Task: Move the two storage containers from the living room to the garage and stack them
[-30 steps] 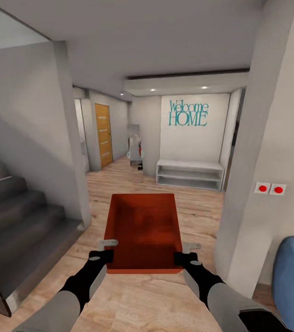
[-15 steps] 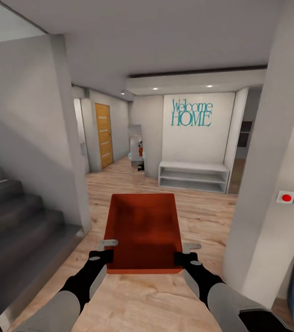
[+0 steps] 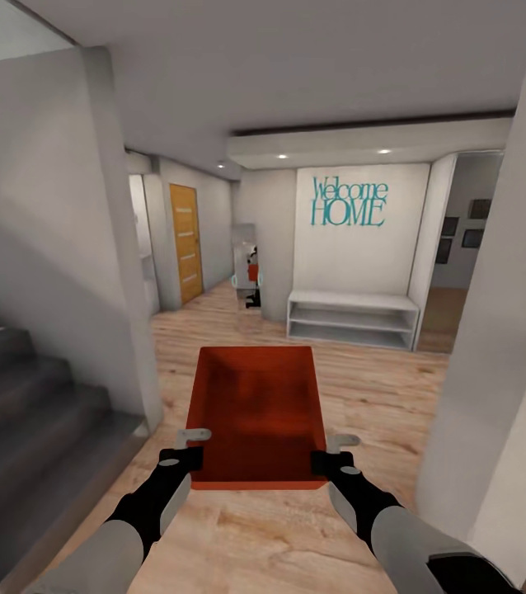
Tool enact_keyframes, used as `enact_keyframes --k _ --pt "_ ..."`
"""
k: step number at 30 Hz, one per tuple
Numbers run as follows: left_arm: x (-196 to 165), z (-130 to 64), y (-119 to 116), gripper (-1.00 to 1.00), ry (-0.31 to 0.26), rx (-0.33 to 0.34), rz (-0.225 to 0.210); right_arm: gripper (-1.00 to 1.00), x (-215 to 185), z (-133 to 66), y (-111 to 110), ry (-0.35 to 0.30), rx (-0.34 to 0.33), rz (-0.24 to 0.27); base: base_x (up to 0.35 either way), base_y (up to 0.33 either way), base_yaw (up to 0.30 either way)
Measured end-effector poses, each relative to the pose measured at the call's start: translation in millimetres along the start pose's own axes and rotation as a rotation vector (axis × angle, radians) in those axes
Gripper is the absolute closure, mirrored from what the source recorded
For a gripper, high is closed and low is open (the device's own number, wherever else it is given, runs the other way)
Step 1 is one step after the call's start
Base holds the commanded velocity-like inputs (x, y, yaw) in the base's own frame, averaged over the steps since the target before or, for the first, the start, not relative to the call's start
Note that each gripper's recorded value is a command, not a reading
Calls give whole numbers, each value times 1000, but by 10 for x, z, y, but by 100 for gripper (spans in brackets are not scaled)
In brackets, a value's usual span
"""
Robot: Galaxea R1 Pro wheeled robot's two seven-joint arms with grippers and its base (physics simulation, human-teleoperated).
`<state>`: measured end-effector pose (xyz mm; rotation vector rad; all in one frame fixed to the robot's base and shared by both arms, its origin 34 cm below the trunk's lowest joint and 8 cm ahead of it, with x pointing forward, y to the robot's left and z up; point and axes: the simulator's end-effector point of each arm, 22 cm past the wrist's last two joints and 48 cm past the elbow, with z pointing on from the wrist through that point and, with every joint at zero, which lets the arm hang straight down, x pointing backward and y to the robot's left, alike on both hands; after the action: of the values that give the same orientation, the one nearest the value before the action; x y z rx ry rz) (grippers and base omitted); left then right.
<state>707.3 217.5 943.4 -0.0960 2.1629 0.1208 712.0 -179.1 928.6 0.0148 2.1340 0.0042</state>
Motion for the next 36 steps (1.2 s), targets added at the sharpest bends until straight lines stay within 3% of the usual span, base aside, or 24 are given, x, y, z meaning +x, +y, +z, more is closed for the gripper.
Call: enact_keyframes --k 26,36 --pt "2 0 1 100 0 0 0 100 1 0 0 0 0 0 324 83 -2" --pt "0 1 2 100 0 1 0 100 -1 0 2 0 1 -1 324 4 -198"
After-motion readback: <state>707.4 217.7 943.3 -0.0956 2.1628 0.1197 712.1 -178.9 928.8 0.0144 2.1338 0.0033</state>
